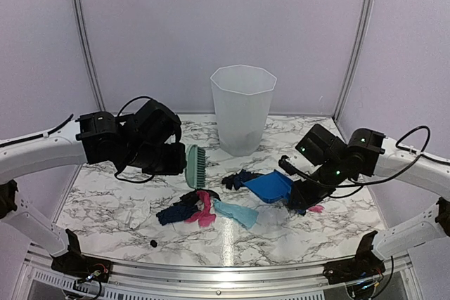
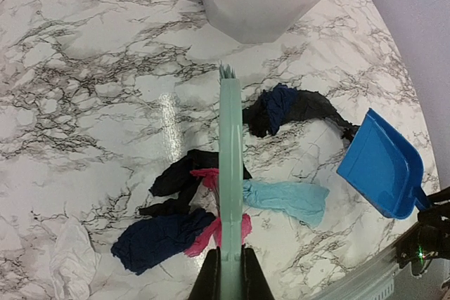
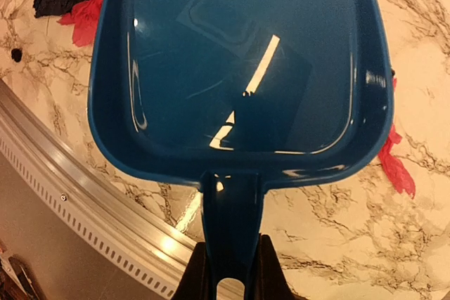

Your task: Sweep away the paper scraps from the table

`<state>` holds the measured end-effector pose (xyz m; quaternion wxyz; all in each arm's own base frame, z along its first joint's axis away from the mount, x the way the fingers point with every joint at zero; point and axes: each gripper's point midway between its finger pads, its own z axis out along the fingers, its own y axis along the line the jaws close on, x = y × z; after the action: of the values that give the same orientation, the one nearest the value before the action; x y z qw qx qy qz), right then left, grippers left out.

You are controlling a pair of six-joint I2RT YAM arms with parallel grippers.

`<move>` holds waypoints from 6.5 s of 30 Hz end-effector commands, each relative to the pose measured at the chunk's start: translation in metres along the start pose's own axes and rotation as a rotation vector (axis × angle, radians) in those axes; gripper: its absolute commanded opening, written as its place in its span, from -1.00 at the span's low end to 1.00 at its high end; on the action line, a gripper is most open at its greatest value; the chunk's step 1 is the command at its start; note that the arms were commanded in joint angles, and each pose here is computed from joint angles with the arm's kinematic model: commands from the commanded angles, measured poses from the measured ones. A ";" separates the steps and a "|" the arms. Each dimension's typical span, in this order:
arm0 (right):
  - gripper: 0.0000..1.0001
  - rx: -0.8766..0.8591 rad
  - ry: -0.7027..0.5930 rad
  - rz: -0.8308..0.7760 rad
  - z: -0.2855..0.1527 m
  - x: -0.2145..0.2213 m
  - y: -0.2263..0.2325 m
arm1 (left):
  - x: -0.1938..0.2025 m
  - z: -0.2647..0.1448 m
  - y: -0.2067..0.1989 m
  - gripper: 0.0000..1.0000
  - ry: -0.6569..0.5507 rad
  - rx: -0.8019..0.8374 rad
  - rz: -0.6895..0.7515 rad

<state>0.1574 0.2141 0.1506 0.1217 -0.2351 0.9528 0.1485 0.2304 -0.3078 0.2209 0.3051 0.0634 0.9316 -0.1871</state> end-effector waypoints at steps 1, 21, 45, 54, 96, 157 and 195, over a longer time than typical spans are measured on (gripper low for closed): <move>-1.00 0.009 0.051 -0.070 -0.007 0.010 0.018 | -0.014 -0.021 0.029 -1.00 -0.043 -0.109 0.014; -1.00 0.144 0.392 -0.183 0.008 0.084 0.009 | 0.002 -0.017 0.090 -1.00 0.071 -0.336 0.029; -1.00 0.111 0.257 -0.352 0.049 0.039 0.032 | 0.041 0.032 0.079 -1.00 0.306 -0.322 0.093; -1.00 0.077 0.215 -0.478 0.070 0.014 0.049 | 0.058 0.053 0.064 -1.00 0.377 -0.309 0.143; -1.00 0.043 0.253 -0.469 0.093 0.015 0.058 | 0.034 0.028 0.047 -1.00 0.239 -0.363 0.188; -1.00 0.098 0.251 -0.394 0.111 -0.013 0.037 | -0.069 0.046 0.041 -1.00 -0.086 -0.378 0.223; -1.00 0.004 0.225 -0.502 0.127 -0.040 0.055 | 0.042 0.074 -0.011 -1.00 0.266 -0.249 0.389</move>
<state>0.1802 0.3086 0.0556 0.0435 -0.4749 0.8763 0.0690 0.2416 -0.3371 0.1325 0.2191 0.2278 0.9484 0.0268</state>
